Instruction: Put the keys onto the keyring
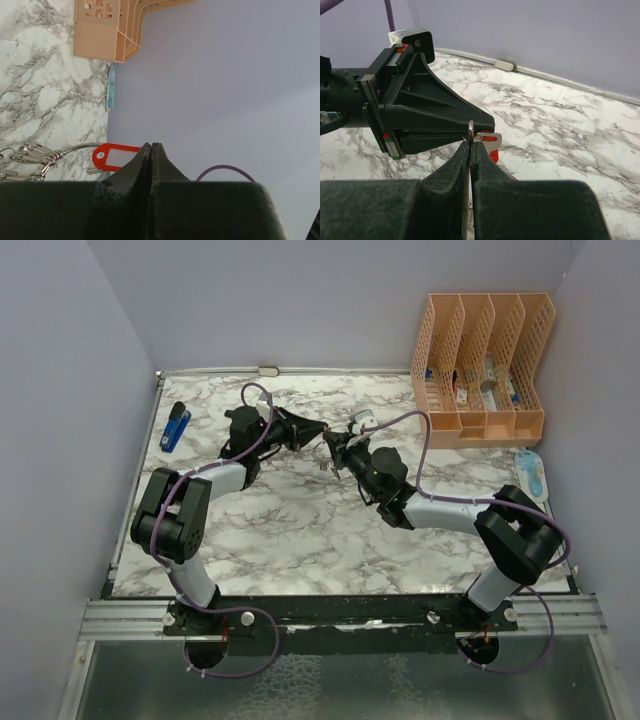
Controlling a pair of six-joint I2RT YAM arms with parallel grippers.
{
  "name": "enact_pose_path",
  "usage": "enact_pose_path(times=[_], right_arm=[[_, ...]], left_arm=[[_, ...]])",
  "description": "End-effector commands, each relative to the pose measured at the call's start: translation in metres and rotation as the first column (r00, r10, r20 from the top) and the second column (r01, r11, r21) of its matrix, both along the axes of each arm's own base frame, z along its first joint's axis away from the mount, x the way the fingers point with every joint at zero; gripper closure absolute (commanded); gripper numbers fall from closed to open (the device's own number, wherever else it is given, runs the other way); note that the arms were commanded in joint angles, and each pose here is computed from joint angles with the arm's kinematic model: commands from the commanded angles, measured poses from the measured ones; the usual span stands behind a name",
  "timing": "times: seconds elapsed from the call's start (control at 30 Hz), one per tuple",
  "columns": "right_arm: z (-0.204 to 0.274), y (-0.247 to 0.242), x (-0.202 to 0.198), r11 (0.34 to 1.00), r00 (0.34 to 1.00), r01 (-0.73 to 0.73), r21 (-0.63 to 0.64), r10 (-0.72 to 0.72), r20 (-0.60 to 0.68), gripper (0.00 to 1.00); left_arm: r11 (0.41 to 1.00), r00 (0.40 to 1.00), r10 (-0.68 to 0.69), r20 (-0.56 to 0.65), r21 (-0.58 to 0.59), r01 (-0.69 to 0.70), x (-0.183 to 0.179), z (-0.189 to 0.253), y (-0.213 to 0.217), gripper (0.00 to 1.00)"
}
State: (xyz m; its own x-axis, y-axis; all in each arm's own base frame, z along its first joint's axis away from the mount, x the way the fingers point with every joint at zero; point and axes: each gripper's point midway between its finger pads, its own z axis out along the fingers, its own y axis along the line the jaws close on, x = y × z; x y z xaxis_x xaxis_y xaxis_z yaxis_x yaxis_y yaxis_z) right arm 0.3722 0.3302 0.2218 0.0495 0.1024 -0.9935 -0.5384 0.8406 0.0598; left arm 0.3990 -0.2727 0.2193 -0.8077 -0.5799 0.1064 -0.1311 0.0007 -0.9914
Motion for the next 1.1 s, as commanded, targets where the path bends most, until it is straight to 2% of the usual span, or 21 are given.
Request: enact_pose_path(times=[0.0,0.93,1.07], right_arm=[[0.010,-0.003,0.009,0.999,0.999,0.031,0.018,-0.032,0.017,0.99],[-0.025,-0.006,0.009,0.999,0.997,0.045,-0.004,-0.045,-0.068,0.99],[-0.029,-0.010,0.010,0.998,0.995,0.058,-0.010,-0.059,-0.076,0.99]], left_arm=[[0.999,0.997,-0.031,0.067,-0.016,0.032,-0.008,0.023,-0.003,1.00],[0.999,0.996,-0.031,0.089,-0.041,0.035,-0.008,0.033,-0.003,1.00],[0.998,0.993,-0.031,0.115,-0.049,0.037,-0.012,0.045,-0.002,1.00]])
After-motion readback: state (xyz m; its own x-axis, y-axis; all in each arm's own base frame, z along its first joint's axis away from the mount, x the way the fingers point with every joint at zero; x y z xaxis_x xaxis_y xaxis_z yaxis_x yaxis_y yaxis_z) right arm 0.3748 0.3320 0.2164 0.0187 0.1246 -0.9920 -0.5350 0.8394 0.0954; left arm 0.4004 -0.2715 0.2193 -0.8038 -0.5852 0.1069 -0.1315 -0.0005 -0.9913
